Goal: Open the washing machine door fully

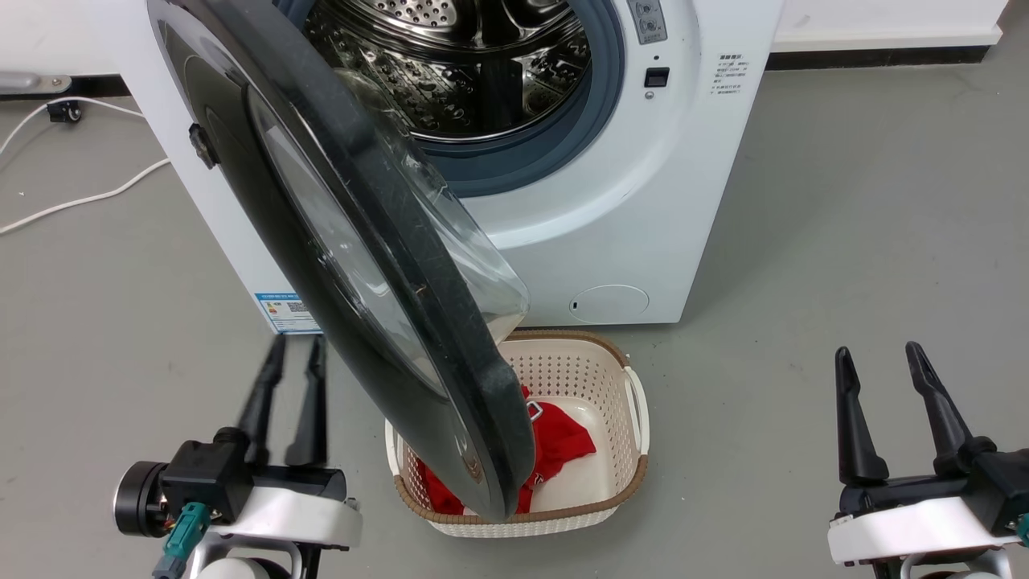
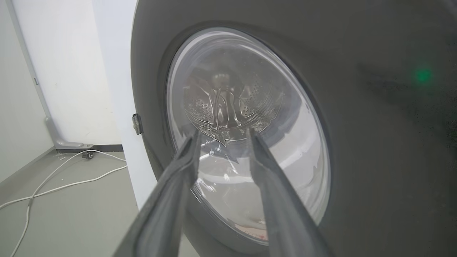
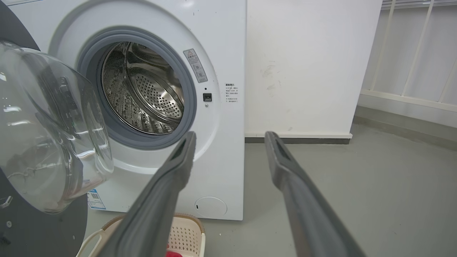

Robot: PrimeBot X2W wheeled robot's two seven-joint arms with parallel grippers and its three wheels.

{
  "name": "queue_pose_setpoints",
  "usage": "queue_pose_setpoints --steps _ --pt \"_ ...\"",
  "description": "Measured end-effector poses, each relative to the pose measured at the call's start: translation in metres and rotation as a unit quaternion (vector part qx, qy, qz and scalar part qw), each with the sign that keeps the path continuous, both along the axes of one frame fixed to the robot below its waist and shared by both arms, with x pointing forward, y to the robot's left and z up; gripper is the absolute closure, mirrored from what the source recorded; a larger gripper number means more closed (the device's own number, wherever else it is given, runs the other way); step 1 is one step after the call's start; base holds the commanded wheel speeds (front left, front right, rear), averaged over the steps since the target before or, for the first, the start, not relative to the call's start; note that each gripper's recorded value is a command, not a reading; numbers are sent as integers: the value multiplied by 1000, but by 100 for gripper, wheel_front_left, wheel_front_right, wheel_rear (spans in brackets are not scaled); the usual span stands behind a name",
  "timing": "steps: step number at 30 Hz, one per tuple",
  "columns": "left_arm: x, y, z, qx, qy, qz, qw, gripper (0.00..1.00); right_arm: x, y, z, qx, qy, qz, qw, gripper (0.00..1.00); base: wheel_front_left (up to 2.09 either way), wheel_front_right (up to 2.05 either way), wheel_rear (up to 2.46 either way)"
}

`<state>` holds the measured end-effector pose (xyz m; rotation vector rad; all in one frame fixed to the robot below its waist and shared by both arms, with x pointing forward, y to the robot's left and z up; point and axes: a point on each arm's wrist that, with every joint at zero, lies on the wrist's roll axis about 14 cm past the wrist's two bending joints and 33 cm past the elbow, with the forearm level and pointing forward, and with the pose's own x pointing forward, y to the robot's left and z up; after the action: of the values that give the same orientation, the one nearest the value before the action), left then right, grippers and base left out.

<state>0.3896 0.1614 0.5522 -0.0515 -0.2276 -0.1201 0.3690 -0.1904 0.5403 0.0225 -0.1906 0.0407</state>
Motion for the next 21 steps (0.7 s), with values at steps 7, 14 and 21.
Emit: queue_pose_setpoints --steps 7,14,21 --pt "-1 2 10 -7 -16 2 1000 100 1 2 0 1 0 2 1000 0 0 0 0" --pt "-5 11 75 -9 -117 17 993 100 3 3 -3 5 4 5 1000 0 0 0 0" --pt "-31 0 168 -3 -271 2 963 100 4 4 -5 7 7 6 1000 0 0 0 0"
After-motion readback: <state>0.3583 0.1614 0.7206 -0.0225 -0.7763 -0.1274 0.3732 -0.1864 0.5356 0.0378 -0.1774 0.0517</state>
